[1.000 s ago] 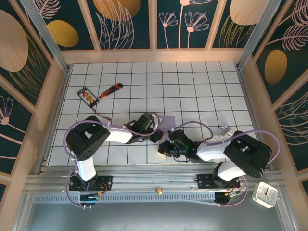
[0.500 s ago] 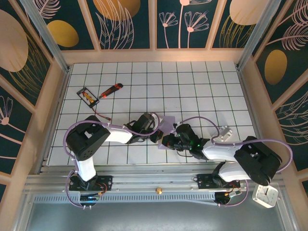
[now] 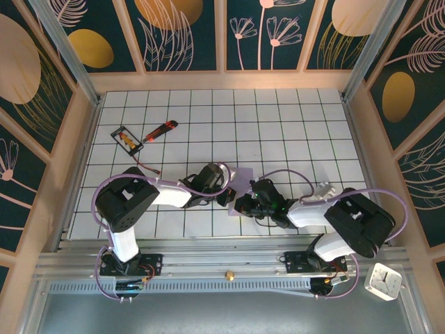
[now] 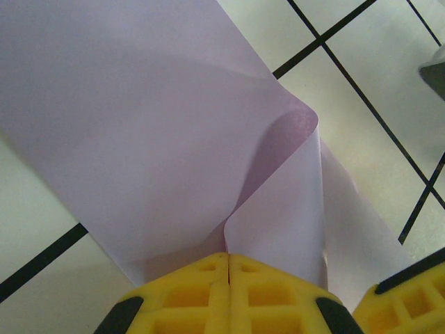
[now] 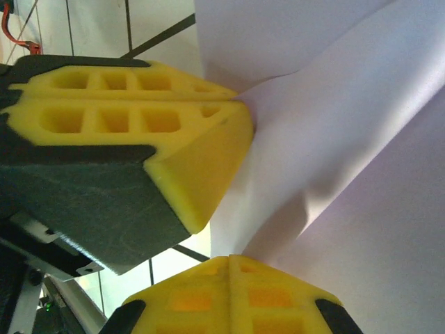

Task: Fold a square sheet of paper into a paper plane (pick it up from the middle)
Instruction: Fold the triangle a second time at the center of the table.

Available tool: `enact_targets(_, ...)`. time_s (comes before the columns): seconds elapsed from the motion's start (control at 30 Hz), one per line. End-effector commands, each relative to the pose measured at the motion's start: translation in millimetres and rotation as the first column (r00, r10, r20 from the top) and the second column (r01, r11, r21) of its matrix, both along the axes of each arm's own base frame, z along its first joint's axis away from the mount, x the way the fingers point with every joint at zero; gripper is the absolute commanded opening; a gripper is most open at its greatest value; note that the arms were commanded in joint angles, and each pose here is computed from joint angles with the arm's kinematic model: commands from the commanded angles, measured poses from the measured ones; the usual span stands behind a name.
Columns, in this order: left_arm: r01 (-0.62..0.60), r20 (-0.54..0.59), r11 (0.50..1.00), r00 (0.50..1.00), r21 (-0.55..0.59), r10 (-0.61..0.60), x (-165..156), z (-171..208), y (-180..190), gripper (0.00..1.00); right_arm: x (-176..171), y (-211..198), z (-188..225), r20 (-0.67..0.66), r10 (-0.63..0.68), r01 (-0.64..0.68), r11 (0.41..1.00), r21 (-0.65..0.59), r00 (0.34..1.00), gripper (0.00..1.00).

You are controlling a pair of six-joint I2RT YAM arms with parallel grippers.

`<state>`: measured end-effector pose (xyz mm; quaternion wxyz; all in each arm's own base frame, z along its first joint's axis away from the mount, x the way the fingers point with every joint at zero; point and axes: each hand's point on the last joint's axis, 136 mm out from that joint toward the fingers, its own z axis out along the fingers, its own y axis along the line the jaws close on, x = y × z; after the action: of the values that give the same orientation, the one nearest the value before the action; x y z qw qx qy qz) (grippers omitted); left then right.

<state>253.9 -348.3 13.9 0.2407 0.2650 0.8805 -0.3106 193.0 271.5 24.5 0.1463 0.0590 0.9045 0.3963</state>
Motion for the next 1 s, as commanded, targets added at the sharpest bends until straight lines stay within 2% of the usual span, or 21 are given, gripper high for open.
enact_targets(0.0,-0.009,-0.097,0.986,0.995,0.165,0.025,-16.6,-45.7,31.3,0.00,2.6,3.0,-0.4,0.017,0.018,-0.018,1.000,0.006,1.000,0.00)
enact_targets(0.37,-0.011,-0.096,0.986,0.995,0.168,0.027,-17.0,-45.9,32.2,0.00,-42.6,0.8,-30.7,-0.127,0.103,-0.115,0.989,-0.090,0.986,0.00)
enact_targets(0.63,-0.013,-0.096,0.985,0.995,0.171,0.030,-17.0,-46.7,33.1,0.00,-66.0,6.9,-31.8,-0.155,0.165,-0.183,0.977,-0.110,0.974,0.00)
enact_targets(0.87,-0.013,-0.099,0.985,0.995,0.173,0.030,-17.3,-46.7,33.3,0.00,-32.4,15.4,17.2,-0.002,0.084,-0.084,0.996,0.007,0.996,0.00)
enact_targets(0.97,-0.019,-0.104,0.985,0.994,0.173,0.037,-16.7,-46.8,33.4,0.00,-21.0,19.8,24.2,0.020,0.041,-0.042,0.998,0.046,0.999,0.00)
